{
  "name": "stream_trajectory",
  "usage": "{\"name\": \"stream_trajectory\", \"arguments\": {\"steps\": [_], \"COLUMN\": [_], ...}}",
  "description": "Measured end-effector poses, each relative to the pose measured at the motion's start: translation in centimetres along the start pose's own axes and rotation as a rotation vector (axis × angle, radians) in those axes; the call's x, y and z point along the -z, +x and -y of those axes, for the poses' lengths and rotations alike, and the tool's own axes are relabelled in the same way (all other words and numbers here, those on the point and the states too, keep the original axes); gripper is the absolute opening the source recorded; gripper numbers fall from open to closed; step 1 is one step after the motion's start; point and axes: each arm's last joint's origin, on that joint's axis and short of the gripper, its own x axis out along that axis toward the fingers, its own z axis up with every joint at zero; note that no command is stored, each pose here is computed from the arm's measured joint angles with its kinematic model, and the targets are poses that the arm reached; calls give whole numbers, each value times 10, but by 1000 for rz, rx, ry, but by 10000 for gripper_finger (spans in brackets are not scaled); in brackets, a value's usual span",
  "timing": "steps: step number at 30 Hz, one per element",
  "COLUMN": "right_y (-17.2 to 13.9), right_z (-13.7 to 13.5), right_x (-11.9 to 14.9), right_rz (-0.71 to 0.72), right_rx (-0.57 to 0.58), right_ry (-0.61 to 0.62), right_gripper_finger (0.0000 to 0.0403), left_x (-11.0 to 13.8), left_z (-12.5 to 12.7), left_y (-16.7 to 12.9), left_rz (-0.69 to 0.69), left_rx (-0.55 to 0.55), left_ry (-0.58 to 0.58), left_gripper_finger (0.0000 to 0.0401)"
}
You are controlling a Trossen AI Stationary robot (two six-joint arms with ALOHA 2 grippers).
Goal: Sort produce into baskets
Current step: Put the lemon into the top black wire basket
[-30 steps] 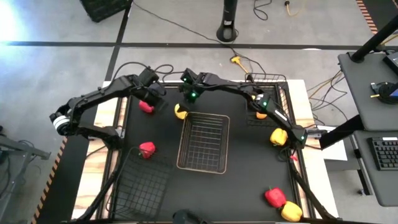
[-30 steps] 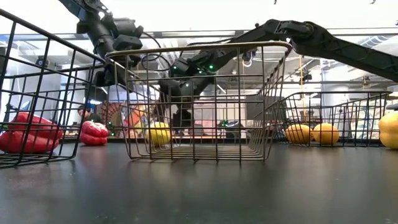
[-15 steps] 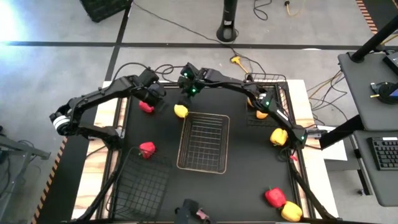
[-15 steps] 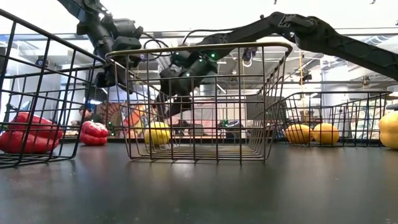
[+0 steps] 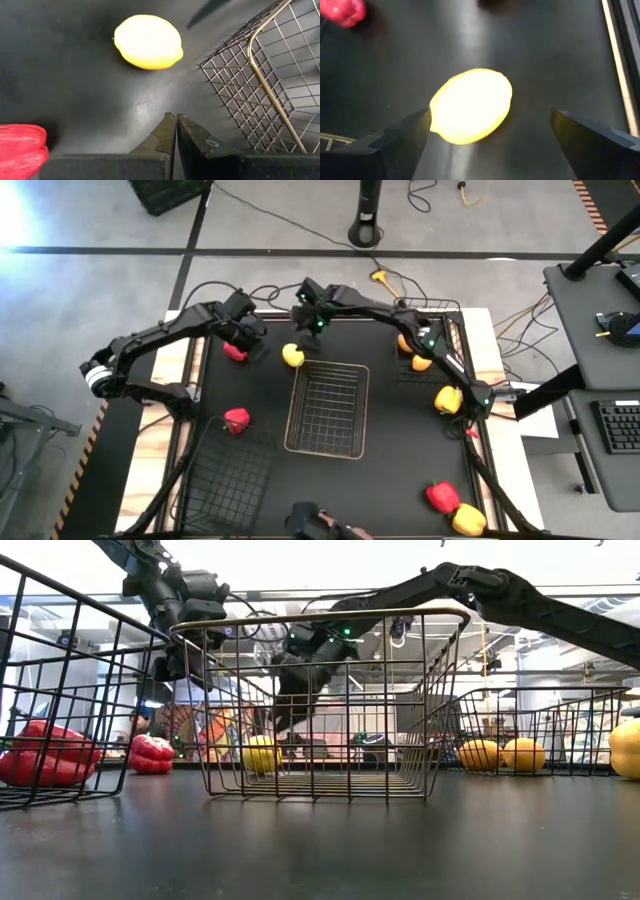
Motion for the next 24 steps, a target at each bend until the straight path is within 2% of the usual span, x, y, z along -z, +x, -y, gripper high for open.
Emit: {"name": "stream_trajectory", "arguments": {"steps": [6, 9, 12, 15, 20, 24], "right_y": [3, 6, 12, 11, 21, 33], "right_z": [1, 0, 4, 12, 23, 24], "right_x": [-9, -9, -4, -1, 9, 17], "right_rz": [114, 122, 128, 183, 249, 263], "right_rx": [-28, -31, -79, -174, -347, -446], "right_ry": [-93, -141, -116, -68, -30, -33], "right_gripper_finger": [398, 398, 397, 386, 334, 267], "left_x": [0, 0, 1, 2, 3, 3], "left_z": [0, 0, 2, 5, 10, 11], "left_y": [0, 0, 1, 2, 3, 4], "left_rz": [-1, -1, -5, -9, -16, -16], "left_rx": [-4, -6, -3, 2, 10, 13], "left_ry": [0, 1, 8, 17, -2, -46], "left_gripper_finger": [0, 0, 0, 0, 0, 0]}}
